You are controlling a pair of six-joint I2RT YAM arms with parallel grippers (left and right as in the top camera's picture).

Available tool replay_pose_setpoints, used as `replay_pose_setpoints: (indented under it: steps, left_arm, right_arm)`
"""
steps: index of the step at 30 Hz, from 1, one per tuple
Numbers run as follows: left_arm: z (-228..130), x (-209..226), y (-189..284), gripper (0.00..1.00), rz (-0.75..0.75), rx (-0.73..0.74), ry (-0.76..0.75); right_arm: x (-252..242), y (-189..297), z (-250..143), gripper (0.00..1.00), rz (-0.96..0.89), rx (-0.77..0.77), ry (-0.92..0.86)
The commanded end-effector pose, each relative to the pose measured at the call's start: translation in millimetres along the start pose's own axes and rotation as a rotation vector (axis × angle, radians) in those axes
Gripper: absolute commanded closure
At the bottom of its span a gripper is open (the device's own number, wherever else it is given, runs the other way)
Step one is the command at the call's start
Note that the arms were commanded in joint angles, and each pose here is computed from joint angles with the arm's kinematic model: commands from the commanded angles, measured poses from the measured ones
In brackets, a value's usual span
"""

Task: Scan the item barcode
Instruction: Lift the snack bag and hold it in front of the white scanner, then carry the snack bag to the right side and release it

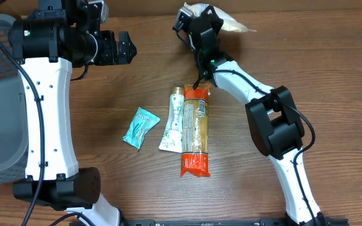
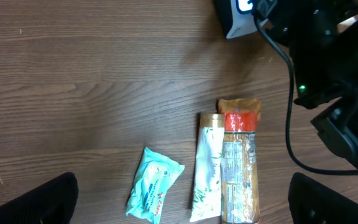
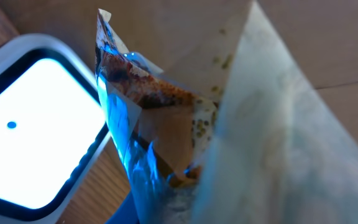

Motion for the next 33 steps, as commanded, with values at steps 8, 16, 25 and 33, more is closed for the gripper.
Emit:
replay_pose_setpoints:
  steps: [8, 16, 25, 33]
  left_arm:
    - [1, 0, 0, 0.01, 0.002, -0.002, -0.023]
    - [1, 0, 0, 0.01, 0.002, -0.002, -0.023]
    - [1, 0, 0, 0.0, 0.002, -0.002, -0.023]
    - [1, 0, 0, 0.0, 0.002, -0.002, -0.023]
  right_arm:
    - [18, -10, -9, 0.96, -0.023, 0.036, 0.015]
    - [-31, 10, 15, 0.96, -0.201, 0.021, -0.043]
    - [-154, 96, 7, 0.96, -0.075, 0.078, -0.326]
    - [-234, 209, -73, 0.96, 0.167, 0.201, -1.257]
Point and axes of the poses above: each gripper's point midway between its finger pads, its own y axis back along the fingers, its own x axis along the line the jaws close on, z = x × y, the point moved 3 cm from there along y, back along the fingers, and after that the axes turned 2 degrees about y, right-handed, at the moved point
